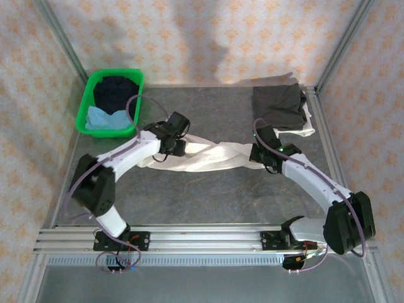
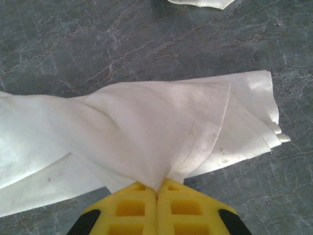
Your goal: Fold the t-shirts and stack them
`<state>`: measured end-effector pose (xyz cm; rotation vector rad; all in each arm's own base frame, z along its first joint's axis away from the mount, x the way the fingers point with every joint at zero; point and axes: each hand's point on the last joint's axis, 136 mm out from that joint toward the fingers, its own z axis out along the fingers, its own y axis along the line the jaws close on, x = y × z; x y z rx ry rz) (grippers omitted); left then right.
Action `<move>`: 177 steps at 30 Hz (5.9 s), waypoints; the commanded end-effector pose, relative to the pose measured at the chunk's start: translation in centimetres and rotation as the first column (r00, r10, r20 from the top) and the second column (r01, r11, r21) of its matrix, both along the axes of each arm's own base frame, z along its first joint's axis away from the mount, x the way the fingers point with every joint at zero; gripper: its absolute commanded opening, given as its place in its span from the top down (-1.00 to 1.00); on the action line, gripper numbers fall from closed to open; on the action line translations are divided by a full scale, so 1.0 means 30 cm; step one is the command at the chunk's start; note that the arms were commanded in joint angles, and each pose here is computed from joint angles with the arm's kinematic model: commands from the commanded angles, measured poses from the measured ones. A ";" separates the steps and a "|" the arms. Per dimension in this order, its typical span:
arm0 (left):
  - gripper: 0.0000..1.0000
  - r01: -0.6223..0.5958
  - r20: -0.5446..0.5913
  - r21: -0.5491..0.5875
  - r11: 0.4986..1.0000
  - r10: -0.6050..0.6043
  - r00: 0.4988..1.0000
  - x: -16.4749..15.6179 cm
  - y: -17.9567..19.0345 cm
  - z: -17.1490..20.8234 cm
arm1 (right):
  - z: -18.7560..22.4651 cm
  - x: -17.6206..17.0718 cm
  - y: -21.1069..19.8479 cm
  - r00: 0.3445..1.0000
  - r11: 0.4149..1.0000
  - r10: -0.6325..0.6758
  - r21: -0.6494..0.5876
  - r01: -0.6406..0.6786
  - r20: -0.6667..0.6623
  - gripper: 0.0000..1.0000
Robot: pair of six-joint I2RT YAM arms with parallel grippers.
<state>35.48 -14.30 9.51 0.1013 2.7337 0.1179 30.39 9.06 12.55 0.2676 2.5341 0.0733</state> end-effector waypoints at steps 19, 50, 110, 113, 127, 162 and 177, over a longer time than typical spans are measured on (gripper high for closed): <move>0.77 -0.094 -0.056 0.098 0.991 0.100 0.993 0.279 0.059 -0.169 | 0.057 0.026 -0.052 0.997 0.997 -0.045 -0.067 0.050 0.066 1.00; -0.01 -0.048 0.095 -0.258 0.965 0.075 0.993 0.237 0.113 0.388 | 0.227 0.202 0.002 0.992 0.994 -0.052 0.105 0.040 0.118 1.00; -0.32 -0.194 0.207 0.086 0.977 0.173 0.963 0.555 0.200 0.344 | 0.024 -0.069 -0.127 0.993 0.992 -0.122 0.022 0.122 -0.004 1.00; -0.34 -0.156 0.212 0.098 0.983 0.132 0.968 0.410 0.148 0.352 | 0.028 -0.055 -0.118 0.993 0.993 -0.114 0.030 0.114 0.000 1.00; -0.17 -0.083 -0.026 0.153 0.985 0.088 0.996 0.307 0.014 -0.083 | 0.026 -0.030 -0.119 0.994 0.994 -0.106 0.007 0.106 0.006 1.00; 0.68 -0.129 -0.123 -0.016 0.992 0.126 0.984 0.314 0.012 -0.179 | 0.022 -0.030 -0.123 0.995 0.995 -0.102 -0.005 0.102 0.003 1.00; 1.00 -0.212 0.135 0.024 0.977 0.207 0.969 0.137 0.174 0.264 | 0.149 -0.027 -0.130 0.989 0.993 -0.113 0.027 0.111 0.100 1.00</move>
